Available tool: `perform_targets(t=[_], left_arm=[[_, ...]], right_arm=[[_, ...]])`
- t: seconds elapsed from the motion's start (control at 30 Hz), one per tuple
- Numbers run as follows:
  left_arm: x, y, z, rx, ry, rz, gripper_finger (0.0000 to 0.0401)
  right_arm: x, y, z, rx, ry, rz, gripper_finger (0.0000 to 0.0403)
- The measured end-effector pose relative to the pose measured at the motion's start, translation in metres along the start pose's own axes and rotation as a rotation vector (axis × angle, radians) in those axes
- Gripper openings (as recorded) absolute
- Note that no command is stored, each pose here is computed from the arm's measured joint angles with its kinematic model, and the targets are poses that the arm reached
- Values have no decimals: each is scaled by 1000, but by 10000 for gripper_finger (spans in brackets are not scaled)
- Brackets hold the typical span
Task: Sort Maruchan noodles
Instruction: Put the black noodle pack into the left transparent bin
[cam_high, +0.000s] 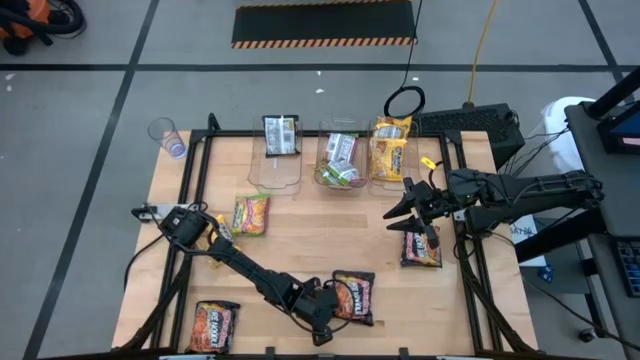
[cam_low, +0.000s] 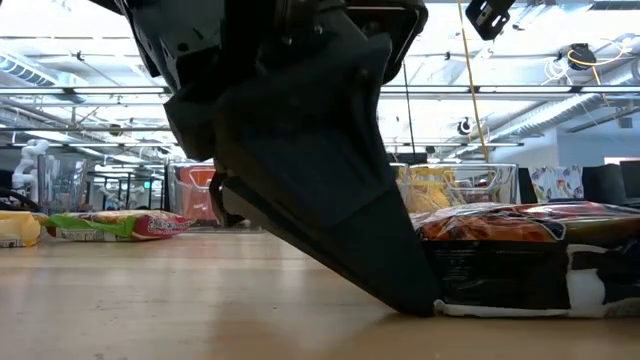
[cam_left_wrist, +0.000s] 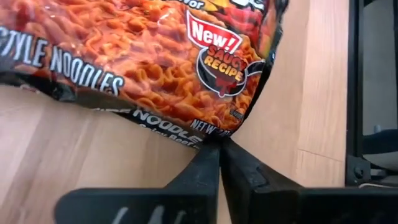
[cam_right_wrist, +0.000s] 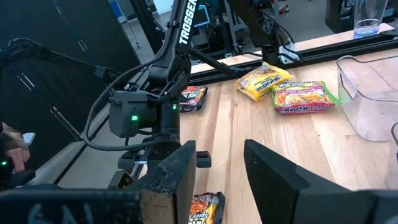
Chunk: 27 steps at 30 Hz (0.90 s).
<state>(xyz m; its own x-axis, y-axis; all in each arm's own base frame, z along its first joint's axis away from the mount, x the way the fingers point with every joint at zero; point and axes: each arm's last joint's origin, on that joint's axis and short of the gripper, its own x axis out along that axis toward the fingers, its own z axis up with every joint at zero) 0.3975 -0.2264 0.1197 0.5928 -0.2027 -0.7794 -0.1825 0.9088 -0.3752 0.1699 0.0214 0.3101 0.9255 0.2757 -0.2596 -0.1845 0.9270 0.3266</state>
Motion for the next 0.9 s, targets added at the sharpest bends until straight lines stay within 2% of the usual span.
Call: perform_targets(t=[0.4, 0.57, 0.9], left_arm=[[-8, 11, 18, -107, -85, 60, 2], [-37, 4, 38, -76, -195, 62, 2], [-95, 5, 56, -44, -295, 202, 1]], right_arm=[[0, 0, 0, 0, 0, 0, 130], [0, 0, 0, 0, 0, 0, 130], [0, 0, 0, -34, 0, 0, 130]])
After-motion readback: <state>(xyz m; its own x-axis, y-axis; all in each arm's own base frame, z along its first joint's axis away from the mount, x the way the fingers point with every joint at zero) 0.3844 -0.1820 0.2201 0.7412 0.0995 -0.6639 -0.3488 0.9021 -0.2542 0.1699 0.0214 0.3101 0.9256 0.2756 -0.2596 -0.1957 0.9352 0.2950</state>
